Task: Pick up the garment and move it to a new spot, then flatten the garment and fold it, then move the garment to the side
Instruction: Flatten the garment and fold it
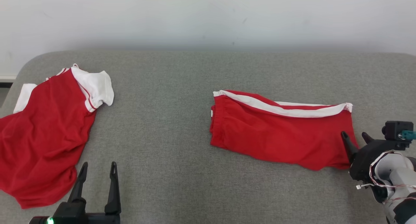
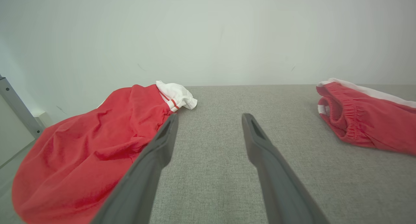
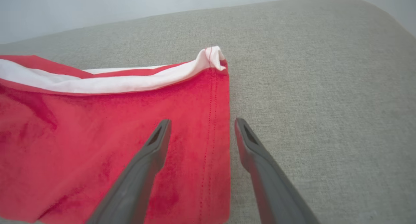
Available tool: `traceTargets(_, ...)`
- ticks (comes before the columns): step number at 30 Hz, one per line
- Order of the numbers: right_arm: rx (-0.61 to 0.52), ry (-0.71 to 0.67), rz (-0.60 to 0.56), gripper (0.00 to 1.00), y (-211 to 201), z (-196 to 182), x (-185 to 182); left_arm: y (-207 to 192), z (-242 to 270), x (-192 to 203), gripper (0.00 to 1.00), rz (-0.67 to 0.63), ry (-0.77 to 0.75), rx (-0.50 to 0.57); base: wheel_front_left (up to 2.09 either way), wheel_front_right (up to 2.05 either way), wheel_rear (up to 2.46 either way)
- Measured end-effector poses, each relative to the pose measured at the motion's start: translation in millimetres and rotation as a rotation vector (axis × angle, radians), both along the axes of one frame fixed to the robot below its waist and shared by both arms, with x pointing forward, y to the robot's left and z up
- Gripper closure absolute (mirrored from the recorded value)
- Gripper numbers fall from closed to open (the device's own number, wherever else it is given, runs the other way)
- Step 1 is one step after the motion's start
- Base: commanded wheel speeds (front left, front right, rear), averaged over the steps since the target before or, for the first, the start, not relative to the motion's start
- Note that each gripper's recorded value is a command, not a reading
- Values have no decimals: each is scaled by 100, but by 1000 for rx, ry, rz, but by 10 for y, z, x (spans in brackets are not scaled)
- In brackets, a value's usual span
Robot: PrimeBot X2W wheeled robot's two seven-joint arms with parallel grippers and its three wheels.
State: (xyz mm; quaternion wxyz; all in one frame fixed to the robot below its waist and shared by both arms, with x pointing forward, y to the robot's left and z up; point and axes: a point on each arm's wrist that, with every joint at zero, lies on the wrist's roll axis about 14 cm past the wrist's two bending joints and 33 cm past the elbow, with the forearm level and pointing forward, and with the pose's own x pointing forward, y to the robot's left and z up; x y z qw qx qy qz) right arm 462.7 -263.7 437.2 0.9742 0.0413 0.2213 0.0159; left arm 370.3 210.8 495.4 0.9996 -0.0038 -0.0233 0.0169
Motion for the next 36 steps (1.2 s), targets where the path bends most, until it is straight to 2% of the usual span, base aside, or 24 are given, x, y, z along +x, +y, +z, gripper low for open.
traceTargets(6,-28,109,-21,0,-22,-225,48,17,-2,17,0,3,3,10,0,0,0)
traceTargets(14,7,222,-24,0,134,-475,35,70,-45,-1,0,21,18,11,0,0,0)
traceTargets(15,11,222,-23,38,148,-475,44,74,-49,-1,0,23,19,11,0,0,0)
traceTargets(16,13,223,-22,100,159,-475,51,79,-49,1,0,24,19,11,0,0,0)
traceTargets(21,21,199,-33,100,132,-413,73,91,-25,12,0,27,12,11,0,0,0)
traceTargets(29,-126,153,-117,100,-549,-195,17,75,12,20,0,19,-1,4,0,0,0)
traceTargets(36,-140,31,-60,100,-401,113,204,17,-17,40,0,3,5,-4,0,0,0)
